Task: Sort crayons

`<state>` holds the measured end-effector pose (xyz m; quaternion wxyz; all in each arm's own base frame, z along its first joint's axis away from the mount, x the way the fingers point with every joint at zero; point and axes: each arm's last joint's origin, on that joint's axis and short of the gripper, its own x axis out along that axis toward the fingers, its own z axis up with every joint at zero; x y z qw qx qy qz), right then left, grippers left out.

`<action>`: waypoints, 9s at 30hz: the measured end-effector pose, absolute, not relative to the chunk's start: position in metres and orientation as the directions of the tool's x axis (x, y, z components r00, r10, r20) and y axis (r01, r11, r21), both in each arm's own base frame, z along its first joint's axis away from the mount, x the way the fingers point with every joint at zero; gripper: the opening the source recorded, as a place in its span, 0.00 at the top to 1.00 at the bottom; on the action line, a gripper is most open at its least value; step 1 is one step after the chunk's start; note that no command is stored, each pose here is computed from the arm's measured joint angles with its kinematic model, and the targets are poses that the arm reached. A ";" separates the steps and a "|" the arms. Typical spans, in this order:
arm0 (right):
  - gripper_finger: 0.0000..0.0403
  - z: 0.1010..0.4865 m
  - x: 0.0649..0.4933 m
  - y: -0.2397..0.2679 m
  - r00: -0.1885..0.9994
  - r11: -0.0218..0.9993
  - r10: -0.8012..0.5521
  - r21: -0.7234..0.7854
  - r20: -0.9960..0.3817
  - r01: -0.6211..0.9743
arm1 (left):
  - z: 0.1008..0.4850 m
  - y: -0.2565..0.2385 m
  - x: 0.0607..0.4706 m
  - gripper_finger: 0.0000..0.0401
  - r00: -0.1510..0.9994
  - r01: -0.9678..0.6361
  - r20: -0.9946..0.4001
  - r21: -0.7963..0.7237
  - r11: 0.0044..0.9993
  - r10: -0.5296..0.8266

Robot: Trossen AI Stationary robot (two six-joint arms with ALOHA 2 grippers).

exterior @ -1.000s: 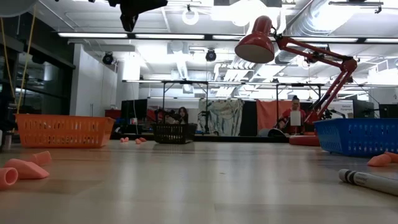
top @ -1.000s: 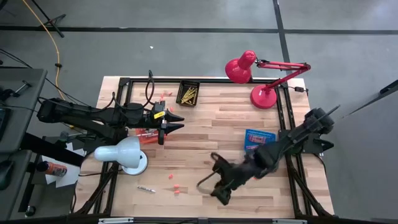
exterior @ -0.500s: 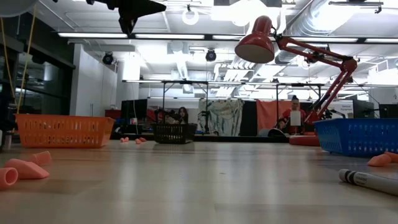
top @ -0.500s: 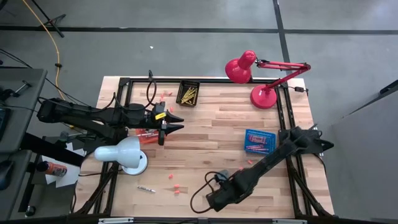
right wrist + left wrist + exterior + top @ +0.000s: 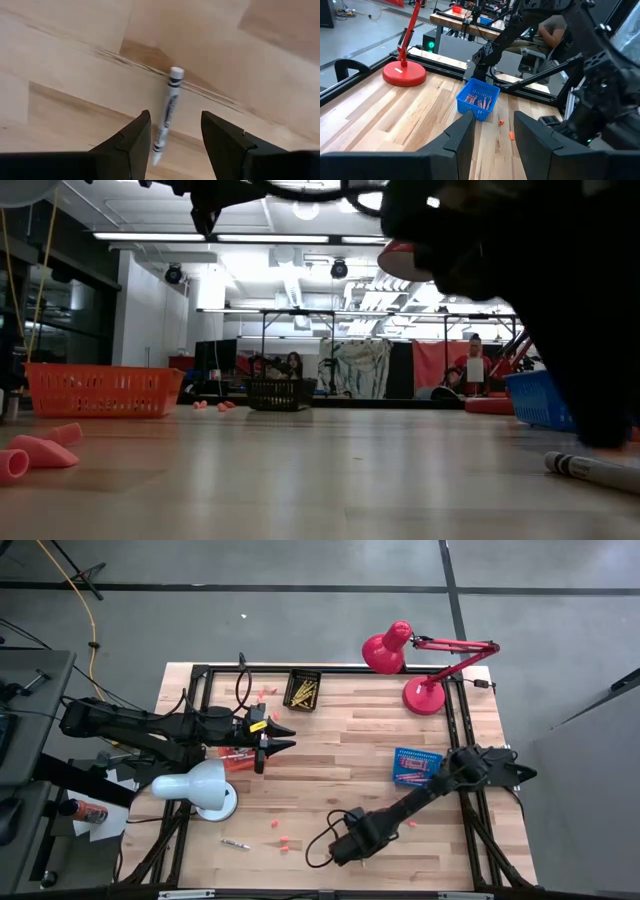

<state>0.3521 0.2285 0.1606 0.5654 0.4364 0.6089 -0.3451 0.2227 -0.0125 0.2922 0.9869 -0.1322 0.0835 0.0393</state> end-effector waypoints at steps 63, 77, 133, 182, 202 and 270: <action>1.00 0.192 0.288 0.040 0.775 0.778 0.059 0.515 -0.629 0.359 | 0.296 -0.012 0.223 0.69 0.987 -0.116 -0.138 -0.250 0.961 0.083; 1.00 0.278 0.324 -0.023 0.993 0.955 0.073 0.292 -0.089 -0.044 | 0.304 0.000 0.224 0.69 0.971 -0.241 -0.052 -0.216 0.946 0.235; 1.00 0.146 0.511 -0.043 0.992 0.880 0.094 0.460 0.079 -0.120 | 0.344 0.008 0.218 0.69 0.918 -0.012 0.358 -0.402 0.916 0.169; 0.53 0.221 0.468 -0.122 0.804 0.828 0.409 0.545 -0.431 -0.129 | 0.345 0.007 0.217 0.69 0.916 0.013 0.364 -0.450 0.893 0.170; 0.53 0.232 0.277 -0.015 0.978 0.800 0.096 0.599 -0.188 0.036 | 0.331 0.008 0.222 0.69 0.959 -0.115 0.221 -0.276 0.954 0.179; 0.53 0.255 0.243 0.027 0.971 0.845 -0.027 0.513 -0.240 0.150 | 0.324 -0.274 0.316 0.69 0.566 0.611 -0.795 0.225 0.759 -0.220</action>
